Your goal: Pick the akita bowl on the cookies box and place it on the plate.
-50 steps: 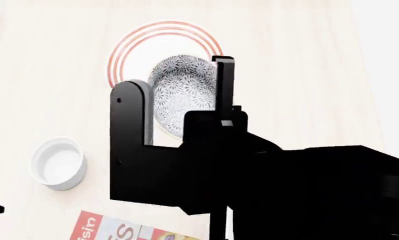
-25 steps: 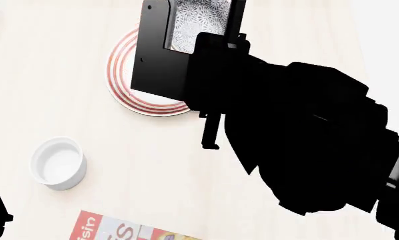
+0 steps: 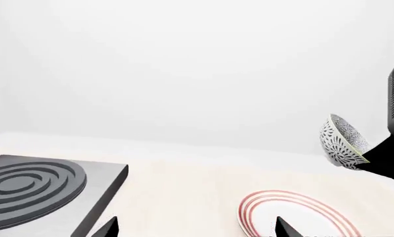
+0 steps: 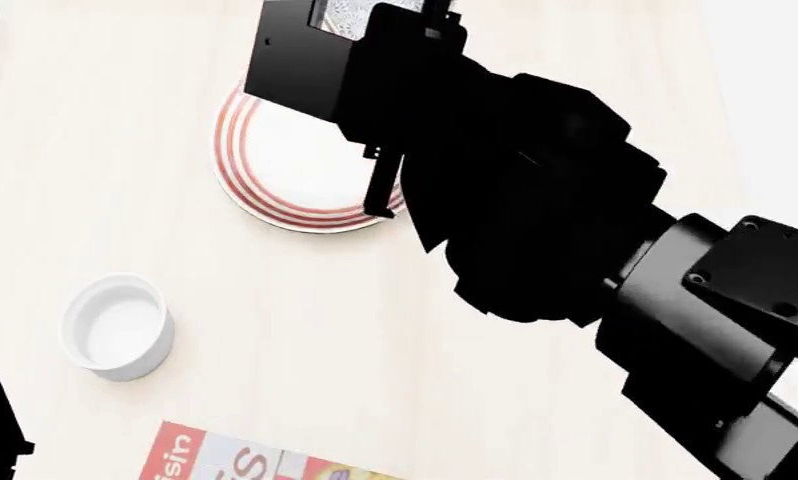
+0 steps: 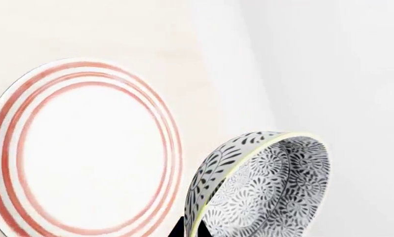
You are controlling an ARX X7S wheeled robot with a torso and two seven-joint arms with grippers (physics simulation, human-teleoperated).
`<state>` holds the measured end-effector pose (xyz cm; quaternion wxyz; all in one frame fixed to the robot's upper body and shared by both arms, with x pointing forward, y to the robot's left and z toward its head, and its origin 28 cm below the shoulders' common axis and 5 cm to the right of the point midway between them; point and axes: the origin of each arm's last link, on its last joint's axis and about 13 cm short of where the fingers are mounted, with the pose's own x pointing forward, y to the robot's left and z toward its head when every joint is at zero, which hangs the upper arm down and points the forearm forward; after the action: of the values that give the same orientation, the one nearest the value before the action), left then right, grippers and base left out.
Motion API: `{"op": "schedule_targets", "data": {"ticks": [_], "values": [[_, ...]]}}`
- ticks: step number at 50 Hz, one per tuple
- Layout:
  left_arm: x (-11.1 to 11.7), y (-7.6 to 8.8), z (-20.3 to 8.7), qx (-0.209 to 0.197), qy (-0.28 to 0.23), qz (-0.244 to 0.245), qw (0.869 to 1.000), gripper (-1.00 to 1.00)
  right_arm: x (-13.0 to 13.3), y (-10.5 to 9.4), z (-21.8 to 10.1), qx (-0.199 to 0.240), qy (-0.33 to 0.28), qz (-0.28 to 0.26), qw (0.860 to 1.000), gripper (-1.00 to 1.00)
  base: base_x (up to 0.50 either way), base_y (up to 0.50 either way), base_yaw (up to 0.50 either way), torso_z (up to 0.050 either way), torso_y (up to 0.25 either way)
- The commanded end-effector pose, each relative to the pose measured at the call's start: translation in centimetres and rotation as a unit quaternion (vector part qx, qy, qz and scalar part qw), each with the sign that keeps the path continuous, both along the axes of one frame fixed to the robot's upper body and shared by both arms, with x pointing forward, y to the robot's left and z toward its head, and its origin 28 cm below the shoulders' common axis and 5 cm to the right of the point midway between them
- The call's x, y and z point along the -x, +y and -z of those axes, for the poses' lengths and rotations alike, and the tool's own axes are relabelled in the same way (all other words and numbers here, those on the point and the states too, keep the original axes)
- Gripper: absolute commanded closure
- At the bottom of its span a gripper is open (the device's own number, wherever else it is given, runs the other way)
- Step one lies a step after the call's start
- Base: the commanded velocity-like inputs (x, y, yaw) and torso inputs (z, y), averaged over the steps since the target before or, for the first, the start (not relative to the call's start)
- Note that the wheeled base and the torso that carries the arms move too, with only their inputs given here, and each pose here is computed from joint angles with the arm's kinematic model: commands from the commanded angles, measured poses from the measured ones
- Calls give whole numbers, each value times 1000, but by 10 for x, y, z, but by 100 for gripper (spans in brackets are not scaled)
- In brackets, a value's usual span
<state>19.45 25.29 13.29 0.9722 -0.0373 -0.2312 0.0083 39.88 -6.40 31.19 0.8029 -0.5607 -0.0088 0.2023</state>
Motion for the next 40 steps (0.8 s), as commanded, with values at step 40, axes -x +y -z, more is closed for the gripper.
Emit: {"op": "schedule_targets", "data": {"ticks": [40], "values": [[7, -2, 1, -9, -24, 36, 999, -100, -19, 21, 57, 10, 16, -25, 999, 100, 0, 0, 0, 1, -26]]}}
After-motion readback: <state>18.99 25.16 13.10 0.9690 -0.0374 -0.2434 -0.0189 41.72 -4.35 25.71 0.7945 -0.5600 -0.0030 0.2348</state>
